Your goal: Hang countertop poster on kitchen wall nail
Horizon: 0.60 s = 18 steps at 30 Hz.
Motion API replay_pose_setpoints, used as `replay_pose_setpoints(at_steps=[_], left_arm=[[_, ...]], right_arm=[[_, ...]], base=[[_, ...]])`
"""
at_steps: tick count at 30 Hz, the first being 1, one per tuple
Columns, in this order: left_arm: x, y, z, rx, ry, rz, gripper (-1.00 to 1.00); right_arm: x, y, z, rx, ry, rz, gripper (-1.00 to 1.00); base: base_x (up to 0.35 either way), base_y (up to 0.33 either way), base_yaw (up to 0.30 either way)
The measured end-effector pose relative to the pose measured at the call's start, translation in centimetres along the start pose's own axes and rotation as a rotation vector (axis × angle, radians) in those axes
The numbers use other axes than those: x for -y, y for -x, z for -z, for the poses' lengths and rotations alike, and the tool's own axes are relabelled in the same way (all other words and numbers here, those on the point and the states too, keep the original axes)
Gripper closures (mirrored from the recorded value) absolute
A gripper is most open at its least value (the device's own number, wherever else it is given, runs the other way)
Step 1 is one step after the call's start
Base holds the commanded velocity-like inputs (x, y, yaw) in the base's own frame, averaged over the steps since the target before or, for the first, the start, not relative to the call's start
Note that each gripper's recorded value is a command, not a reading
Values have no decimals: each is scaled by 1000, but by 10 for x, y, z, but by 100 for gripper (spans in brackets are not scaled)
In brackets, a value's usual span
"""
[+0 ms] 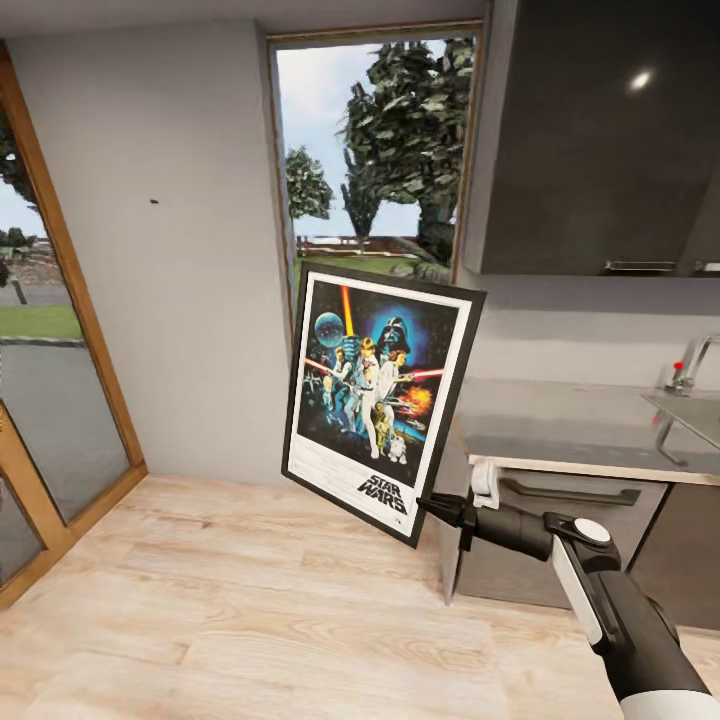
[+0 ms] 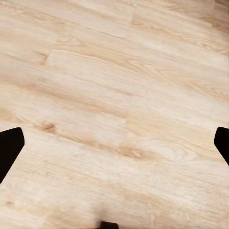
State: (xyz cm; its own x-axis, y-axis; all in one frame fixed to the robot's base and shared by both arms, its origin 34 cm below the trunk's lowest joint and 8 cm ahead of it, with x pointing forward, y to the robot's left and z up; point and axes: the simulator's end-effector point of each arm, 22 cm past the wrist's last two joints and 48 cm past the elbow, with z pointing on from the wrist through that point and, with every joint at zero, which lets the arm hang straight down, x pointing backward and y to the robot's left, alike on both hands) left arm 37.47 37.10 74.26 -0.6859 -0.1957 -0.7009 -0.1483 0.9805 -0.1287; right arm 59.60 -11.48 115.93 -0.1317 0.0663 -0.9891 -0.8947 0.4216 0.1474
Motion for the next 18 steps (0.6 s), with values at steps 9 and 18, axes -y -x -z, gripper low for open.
replay_pose_setpoints(at_steps=[9,18], left_arm=[[0,0,0,0,0,0,-100],[0,0,0,0,0,0,-100]], right_arm=[[0,0,0,1,1,1,100],[0,0,0,1,1,1,100]], base=[[0,342,0],[0,345,0]])
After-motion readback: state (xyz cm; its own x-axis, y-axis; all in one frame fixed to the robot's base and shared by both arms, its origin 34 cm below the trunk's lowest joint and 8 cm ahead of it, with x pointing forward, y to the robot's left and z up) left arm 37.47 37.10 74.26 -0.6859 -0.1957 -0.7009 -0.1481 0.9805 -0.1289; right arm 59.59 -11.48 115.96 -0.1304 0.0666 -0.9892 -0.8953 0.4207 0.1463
